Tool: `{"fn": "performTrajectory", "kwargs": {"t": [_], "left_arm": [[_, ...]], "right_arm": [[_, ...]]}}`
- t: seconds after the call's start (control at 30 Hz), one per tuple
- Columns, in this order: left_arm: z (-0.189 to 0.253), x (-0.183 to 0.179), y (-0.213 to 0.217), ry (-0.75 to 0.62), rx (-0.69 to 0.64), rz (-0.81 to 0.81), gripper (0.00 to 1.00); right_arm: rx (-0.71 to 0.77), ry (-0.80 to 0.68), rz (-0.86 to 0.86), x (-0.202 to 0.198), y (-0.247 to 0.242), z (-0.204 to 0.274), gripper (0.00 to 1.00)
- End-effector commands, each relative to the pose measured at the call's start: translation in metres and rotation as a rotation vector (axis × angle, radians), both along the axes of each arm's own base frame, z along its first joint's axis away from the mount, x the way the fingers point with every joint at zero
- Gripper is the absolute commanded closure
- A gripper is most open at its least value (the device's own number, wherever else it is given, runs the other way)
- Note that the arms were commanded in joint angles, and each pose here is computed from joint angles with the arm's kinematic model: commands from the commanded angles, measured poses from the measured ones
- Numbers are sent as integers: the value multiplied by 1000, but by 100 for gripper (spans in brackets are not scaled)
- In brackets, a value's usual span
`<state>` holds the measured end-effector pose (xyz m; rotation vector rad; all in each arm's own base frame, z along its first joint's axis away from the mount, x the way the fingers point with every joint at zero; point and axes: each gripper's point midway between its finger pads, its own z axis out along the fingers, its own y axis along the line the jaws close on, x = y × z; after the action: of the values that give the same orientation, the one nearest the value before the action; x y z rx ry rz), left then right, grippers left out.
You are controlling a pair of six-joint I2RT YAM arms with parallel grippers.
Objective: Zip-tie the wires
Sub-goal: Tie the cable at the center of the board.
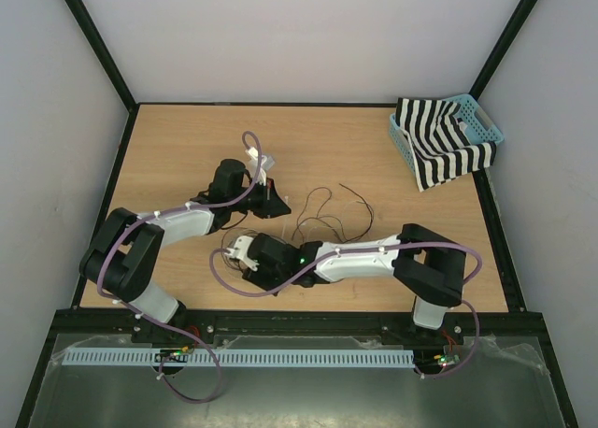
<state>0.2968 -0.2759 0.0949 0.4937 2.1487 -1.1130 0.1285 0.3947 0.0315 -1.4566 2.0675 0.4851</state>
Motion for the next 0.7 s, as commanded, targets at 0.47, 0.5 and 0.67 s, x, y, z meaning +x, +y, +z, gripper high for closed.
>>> {"fn": "performTrajectory", "kwargs": {"t": [0.47,0.5,0.67], "left_arm": [[8,6,-5,-21,-23,-14,100],[8,6,-5,-20,-23,-16,100],[8,6,-6,-15,-26,-13,100]], "right_arm": [[-119,100,-3,-26,-48,-27,54],[-120,101,-3,-26,-48,-27,59],[-102,127,20,-30,-37,-24,88]]}}
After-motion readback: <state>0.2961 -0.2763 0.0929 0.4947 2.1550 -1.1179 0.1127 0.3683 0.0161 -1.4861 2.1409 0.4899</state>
